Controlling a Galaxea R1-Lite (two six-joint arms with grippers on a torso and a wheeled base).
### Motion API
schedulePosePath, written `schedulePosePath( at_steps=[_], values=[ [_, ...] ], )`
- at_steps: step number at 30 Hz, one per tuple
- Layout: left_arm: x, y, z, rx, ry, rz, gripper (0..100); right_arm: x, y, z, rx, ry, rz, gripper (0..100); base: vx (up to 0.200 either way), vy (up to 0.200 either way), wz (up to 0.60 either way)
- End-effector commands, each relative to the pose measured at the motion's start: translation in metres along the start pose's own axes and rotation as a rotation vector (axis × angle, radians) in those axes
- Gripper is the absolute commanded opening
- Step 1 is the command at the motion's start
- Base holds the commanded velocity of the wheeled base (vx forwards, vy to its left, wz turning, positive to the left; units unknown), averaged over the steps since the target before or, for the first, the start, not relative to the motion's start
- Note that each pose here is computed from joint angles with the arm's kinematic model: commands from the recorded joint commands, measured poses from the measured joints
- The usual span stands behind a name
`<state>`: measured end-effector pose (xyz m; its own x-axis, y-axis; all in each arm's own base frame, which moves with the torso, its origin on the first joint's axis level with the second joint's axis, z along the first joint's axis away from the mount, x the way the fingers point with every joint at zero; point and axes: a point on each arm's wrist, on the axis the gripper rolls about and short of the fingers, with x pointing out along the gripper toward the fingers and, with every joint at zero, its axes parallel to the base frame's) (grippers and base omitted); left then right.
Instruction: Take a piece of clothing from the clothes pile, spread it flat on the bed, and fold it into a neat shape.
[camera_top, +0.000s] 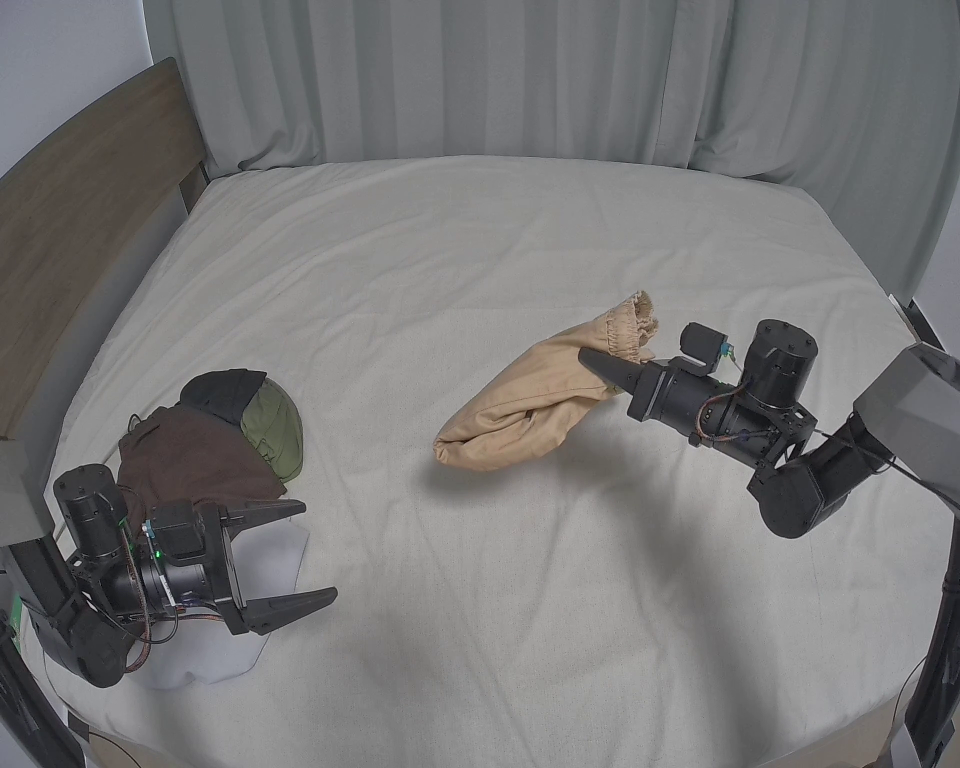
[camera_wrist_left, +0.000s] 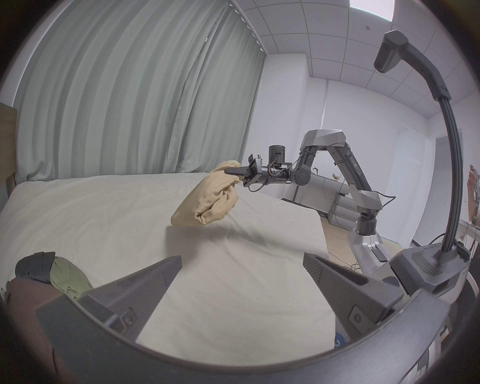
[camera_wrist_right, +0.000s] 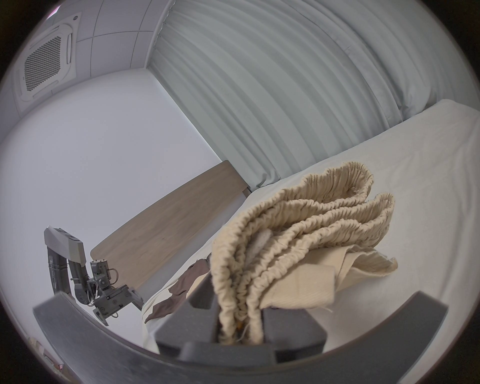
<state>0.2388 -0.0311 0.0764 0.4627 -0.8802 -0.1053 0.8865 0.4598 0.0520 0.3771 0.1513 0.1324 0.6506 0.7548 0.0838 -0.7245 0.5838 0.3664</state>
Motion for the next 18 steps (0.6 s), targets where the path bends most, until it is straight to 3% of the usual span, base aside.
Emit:
schedulePosePath(
  at_steps=[1, 18],
  values=[
    [0.001, -0.001, -0.003, -0.012, 0.007, -0.006, 100, 0.014, -0.018, 0.001, 0.0, -0.003, -0.012, 0, 0.0, 0.0, 0.0],
    [0.003, -0.004, -0.006, -0.025, 0.015, -0.02, 100, 0.057, -0.047, 0.021, 0.018, 0.018, -0.043, 0, 0.0, 0.0, 0.0]
  ],
)
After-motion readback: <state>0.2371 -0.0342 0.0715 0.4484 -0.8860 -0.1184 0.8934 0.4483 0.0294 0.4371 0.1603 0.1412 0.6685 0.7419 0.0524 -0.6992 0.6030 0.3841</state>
